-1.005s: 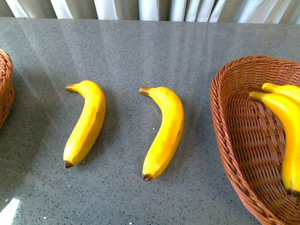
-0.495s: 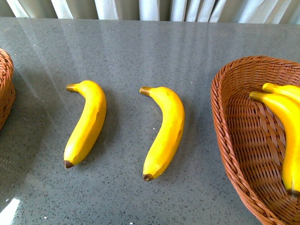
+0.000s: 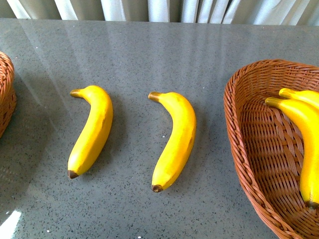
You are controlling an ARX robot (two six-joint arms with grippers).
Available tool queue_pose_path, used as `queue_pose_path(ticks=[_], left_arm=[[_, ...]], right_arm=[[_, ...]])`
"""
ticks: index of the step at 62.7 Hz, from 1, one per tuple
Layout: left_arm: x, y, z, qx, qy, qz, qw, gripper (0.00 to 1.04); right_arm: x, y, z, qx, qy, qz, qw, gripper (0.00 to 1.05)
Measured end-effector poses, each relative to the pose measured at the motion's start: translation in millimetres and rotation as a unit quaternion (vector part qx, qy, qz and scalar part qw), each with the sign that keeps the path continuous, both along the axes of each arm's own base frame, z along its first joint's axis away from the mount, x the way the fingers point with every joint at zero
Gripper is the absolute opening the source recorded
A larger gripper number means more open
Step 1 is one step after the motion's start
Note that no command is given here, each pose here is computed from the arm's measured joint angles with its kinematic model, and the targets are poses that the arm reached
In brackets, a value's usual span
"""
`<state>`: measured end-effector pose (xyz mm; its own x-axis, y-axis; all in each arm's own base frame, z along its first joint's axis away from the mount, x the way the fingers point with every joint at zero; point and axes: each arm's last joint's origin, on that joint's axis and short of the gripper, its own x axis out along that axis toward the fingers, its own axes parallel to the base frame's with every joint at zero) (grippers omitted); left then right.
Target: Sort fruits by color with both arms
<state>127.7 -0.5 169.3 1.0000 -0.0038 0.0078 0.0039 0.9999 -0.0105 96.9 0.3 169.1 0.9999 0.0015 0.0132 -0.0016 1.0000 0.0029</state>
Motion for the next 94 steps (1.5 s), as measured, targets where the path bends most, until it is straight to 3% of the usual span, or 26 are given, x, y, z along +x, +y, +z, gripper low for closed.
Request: queue_pose_path(ticks=[80, 94], left_arm=[[-30, 0, -3, 0.0, 0.006, 0.001, 1.0, 0.02], [-30, 0, -3, 0.0, 0.006, 0.001, 1.0, 0.4]], right_arm=[[0, 0, 0, 0.0, 0.0, 0.0, 1.0, 0.96], [0, 0, 0, 0.0, 0.0, 0.0, 1.0, 0.96]])
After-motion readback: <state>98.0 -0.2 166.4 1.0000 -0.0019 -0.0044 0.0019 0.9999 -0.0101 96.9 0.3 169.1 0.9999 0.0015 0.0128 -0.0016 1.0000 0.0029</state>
